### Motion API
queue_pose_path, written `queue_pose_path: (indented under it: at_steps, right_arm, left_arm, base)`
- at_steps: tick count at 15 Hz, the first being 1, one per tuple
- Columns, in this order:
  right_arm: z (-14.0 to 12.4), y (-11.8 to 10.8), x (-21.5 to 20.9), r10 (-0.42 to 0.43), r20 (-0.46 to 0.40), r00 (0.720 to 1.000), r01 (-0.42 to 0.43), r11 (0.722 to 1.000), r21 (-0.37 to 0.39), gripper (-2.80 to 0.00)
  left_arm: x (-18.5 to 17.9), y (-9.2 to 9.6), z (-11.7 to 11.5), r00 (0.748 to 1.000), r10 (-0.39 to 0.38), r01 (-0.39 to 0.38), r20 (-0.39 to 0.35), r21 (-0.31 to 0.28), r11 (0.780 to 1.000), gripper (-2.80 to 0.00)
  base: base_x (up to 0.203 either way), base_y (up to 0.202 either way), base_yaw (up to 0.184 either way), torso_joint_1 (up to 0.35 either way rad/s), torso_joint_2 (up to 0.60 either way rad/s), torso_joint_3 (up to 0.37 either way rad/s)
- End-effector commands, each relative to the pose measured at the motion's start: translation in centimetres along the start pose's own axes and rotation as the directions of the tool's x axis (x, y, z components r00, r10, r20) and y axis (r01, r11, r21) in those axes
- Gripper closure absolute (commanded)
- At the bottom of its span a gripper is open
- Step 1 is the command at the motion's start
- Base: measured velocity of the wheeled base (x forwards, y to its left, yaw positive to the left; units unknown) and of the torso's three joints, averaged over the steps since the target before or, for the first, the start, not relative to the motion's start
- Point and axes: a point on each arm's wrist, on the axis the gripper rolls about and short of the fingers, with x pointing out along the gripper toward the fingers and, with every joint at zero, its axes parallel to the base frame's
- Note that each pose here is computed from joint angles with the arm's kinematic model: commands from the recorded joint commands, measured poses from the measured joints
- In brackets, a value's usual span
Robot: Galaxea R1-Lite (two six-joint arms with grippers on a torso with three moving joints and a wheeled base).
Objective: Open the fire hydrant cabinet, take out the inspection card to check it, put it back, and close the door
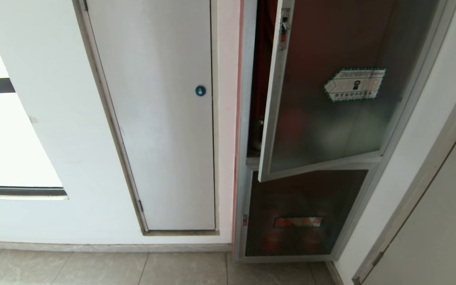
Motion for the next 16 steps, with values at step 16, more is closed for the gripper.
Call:
queue_pose_path:
  at_steps: [16]
  right_arm:
    - [0.0,0.01,0.02,0.005,0.001,1.0,-0.005,1.0,-0.002,0.0]
  left_arm:
    - [0.09,0.0,-0.29,1.0,0.0,0.0,-0.012,0.0,1.0,0.0]
  base:
    - [0.184,0.0,-0.001,0.003,0.0,0.001]
